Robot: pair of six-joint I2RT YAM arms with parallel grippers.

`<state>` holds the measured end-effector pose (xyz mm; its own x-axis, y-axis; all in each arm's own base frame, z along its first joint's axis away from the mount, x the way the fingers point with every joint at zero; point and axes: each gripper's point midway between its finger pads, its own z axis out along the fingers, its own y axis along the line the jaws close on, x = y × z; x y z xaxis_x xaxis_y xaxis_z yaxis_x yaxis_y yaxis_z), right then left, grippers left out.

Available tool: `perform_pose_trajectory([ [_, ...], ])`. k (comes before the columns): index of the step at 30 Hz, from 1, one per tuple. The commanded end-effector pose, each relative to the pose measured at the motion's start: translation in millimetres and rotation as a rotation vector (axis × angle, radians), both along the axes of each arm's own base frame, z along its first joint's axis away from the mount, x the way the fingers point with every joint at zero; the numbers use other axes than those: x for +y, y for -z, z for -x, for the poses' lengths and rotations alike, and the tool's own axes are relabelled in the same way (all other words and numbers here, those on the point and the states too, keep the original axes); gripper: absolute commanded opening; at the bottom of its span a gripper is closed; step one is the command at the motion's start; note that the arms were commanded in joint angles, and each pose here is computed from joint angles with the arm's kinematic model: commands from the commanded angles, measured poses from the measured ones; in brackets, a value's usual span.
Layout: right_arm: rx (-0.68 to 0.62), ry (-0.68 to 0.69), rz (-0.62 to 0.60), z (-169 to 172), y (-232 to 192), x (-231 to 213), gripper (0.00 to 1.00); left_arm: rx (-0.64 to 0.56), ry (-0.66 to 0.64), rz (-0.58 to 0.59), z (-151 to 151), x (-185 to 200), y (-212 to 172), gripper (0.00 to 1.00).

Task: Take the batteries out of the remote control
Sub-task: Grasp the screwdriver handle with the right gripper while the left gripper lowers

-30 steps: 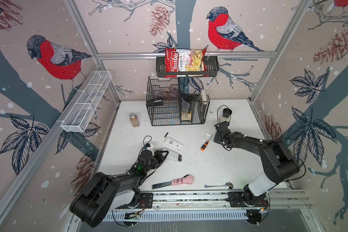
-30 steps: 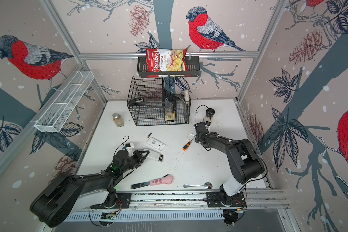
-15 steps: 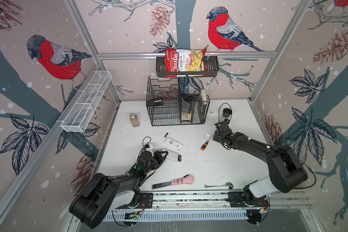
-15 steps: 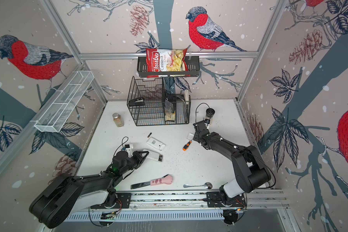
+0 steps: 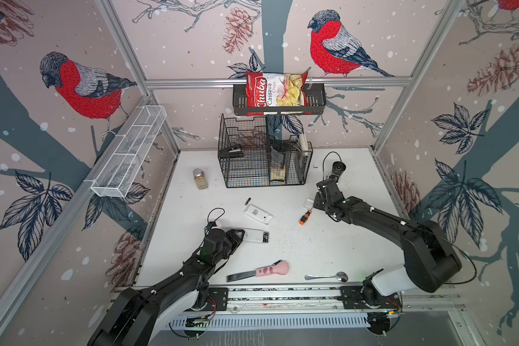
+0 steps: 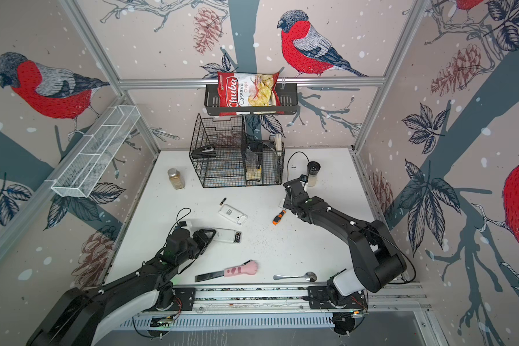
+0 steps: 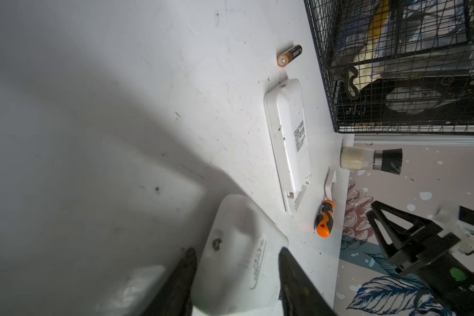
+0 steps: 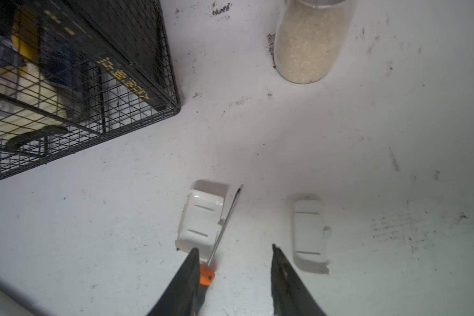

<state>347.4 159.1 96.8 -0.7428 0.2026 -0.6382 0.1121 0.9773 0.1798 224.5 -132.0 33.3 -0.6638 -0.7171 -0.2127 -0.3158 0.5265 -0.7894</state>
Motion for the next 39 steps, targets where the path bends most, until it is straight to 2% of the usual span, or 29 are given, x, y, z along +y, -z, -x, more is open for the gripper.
perform_pose_trajectory([
  [1,0.004,0.005,-0.002,5.3,-4.5,4.8,0.45,0.131,-0.032,-0.139,19.9,22.8,27.6,0.52],
  [9,0.050,-0.020,-0.057,25.6,-0.6,28.5,0.49,0.184,-0.075,-0.221,27.7,39.5,28.8,0.55],
  [15,0.104,-0.006,-0.107,49.2,14.6,42.5,0.61,0.155,-0.078,-0.252,20.1,41.4,16.1,0.56],
  [20,0.158,0.001,-0.148,59.7,34.3,49.3,0.66,0.130,-0.062,-0.263,13.6,38.5,6.9,0.56],
  [29,0.209,-0.023,-0.099,56.3,60.2,59.3,0.64,0.092,-0.045,-0.277,4.0,34.9,-10.3,0.56],
  [39,0.260,-0.031,-0.049,65.8,80.3,57.3,0.47,0.054,-0.037,-0.286,-5.3,32.1,-24.4,0.56],
])
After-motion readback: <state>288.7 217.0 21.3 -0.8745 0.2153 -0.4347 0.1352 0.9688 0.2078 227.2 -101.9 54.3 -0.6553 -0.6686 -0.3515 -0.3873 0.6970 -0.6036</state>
